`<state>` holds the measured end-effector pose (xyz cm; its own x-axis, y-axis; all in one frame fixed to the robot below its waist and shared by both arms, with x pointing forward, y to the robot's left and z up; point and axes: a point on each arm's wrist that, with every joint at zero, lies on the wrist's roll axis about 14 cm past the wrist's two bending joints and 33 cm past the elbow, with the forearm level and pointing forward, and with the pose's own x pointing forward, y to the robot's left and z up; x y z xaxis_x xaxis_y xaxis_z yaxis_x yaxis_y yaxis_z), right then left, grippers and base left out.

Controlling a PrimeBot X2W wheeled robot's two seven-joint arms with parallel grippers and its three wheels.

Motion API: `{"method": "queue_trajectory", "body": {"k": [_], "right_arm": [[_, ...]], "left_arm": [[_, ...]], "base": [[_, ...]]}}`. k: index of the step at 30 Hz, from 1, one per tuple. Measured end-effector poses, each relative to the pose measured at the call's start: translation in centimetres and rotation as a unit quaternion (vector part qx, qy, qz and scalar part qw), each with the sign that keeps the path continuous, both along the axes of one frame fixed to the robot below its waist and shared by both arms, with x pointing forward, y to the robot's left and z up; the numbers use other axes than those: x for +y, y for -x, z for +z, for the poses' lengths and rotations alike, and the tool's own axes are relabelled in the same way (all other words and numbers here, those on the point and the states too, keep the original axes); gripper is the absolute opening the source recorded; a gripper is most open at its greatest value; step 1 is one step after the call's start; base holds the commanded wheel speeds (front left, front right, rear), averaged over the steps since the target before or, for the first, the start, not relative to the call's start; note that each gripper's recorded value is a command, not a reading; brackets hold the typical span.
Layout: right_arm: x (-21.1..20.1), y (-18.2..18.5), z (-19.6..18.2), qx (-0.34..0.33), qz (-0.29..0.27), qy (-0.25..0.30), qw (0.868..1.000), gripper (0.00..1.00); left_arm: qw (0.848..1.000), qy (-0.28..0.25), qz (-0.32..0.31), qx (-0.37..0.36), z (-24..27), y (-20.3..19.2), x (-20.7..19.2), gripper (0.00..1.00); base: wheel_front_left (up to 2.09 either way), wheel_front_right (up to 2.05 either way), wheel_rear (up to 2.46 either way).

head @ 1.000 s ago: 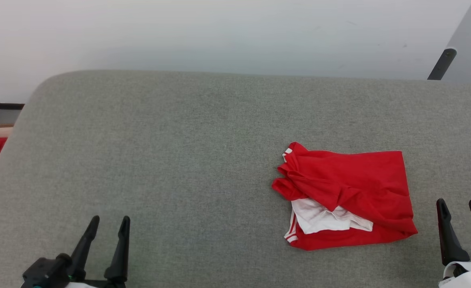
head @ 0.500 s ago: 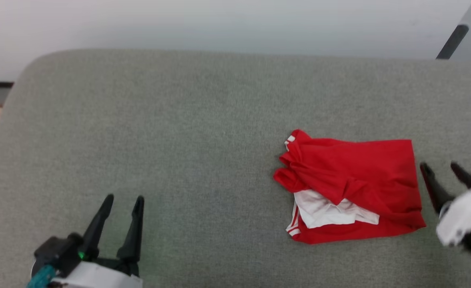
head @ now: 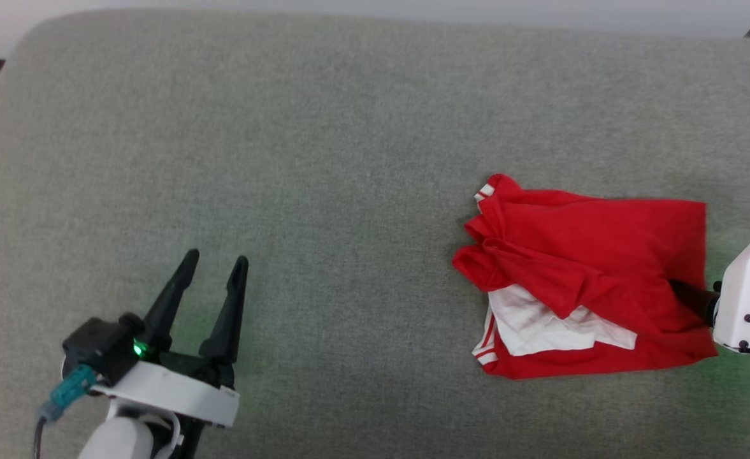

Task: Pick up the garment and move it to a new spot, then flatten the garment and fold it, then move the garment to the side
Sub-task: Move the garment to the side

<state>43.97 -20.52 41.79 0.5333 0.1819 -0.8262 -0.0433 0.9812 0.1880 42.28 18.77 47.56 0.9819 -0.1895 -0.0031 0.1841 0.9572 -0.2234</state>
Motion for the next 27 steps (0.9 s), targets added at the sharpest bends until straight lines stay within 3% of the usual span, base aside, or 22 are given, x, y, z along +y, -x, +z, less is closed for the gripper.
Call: {"method": "queue_trajectory", "body": {"k": [8,9,10,11,19,27], "right_arm": [[0.6,0.0,-2.9,0.036,-0.001,-0.004,0.999,1.0],[0.6,-0.1,-3.2,0.035,-0.001,-0.005,0.999,0.47],[0.7,-0.3,-3.4,0.033,-0.003,-0.008,0.999,0.15],[0.7,-0.4,-3.5,0.031,-0.005,-0.01,0.999,0.0],[0.2,-1.5,-2.6,-0.044,-0.037,-0.038,0.998,0.0],[-5.7,-1.2,-0.4,-0.118,-0.121,-0.024,0.985,0.0]], "left_arm": [[1.0,0.0,0.002,0.012,-1.1,-1.2,0.4,1.0],[1.0,0.0,0.003,0.013,-1.2,-1.4,0.5,1.0],[1.0,0.0,0.003,0.015,-1.3,-1.6,0.5,1.0],[1.0,-0.001,0.002,0.016,-1.5,-1.7,0.6,1.0],[1.0,-0.004,-0.024,0.012,-1.6,-2.9,-0.8,1.0],[0.998,0.004,-0.065,-0.014,-0.3,-4.5,-3.3,1.0]], "base": [[0.0,0.0,0.0],[0.0,0.0,0.0],[0.0,0.0,0.0],[0.0,0.0,0.0],[0.0,0.0,0.0],[0.0,0.0,0.0]]}}
